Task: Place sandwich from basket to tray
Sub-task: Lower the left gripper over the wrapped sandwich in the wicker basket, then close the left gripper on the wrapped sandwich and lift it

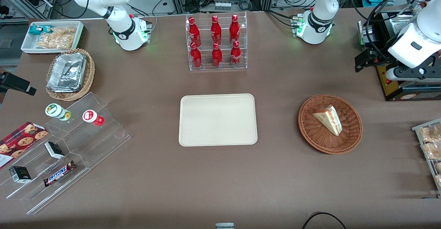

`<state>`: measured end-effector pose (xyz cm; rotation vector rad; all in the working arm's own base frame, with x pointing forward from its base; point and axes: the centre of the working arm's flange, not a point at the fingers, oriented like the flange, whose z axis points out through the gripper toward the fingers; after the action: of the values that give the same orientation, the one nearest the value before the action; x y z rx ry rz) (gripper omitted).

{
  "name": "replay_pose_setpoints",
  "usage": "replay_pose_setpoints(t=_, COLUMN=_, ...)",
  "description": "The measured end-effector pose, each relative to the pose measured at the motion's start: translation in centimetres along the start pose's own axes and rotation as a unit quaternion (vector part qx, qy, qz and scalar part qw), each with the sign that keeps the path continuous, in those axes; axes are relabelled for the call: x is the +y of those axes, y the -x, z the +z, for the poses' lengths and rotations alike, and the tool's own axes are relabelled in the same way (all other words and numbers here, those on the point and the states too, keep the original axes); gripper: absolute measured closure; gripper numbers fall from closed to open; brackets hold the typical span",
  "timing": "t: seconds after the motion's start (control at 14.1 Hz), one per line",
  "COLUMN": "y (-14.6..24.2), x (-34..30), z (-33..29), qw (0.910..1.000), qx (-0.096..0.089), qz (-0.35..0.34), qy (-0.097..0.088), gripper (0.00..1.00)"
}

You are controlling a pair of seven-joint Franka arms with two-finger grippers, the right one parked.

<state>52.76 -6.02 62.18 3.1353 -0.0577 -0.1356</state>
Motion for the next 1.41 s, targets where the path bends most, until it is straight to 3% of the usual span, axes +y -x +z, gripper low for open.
replay_pose_setpoints(t=0.21, y=-0.7, x=0.0, z=1.5, qw=1.0000, qx=-0.009, qz=0.002, qy=-0.001, gripper=0.00)
replay_pose_setpoints(t=0.42, y=-2.0, x=-0.1, z=6.9, qw=0.9989, qx=-0.047, qz=0.001, qy=-0.003, gripper=0.00)
replay_pose_setpoints(t=0.49, y=-2.7, x=-0.1, z=9.4, qw=0.9988, qx=-0.048, qz=0.000, qy=-0.003, gripper=0.00)
replay_pose_setpoints(t=0.78, y=-3.3, x=-0.3, z=20.3, qw=0.9994, qx=-0.034, qz=-0.003, qy=-0.002, gripper=0.00)
replay_pose_setpoints(t=0.99, y=-2.5, x=-0.8, z=26.2, qw=0.9985, qx=0.006, qz=-0.055, qy=0.002, gripper=0.00)
replay_pose_setpoints(t=1.2, y=-1.7, x=-1.6, z=28.4, qw=0.9850, qx=0.010, qz=-0.172, qy=0.005, gripper=0.00)
replay_pose_setpoints(t=1.41, y=-2.2, x=-1.7, z=29.3, qw=0.9535, qx=0.018, qz=-0.301, qy=0.010, gripper=0.00)
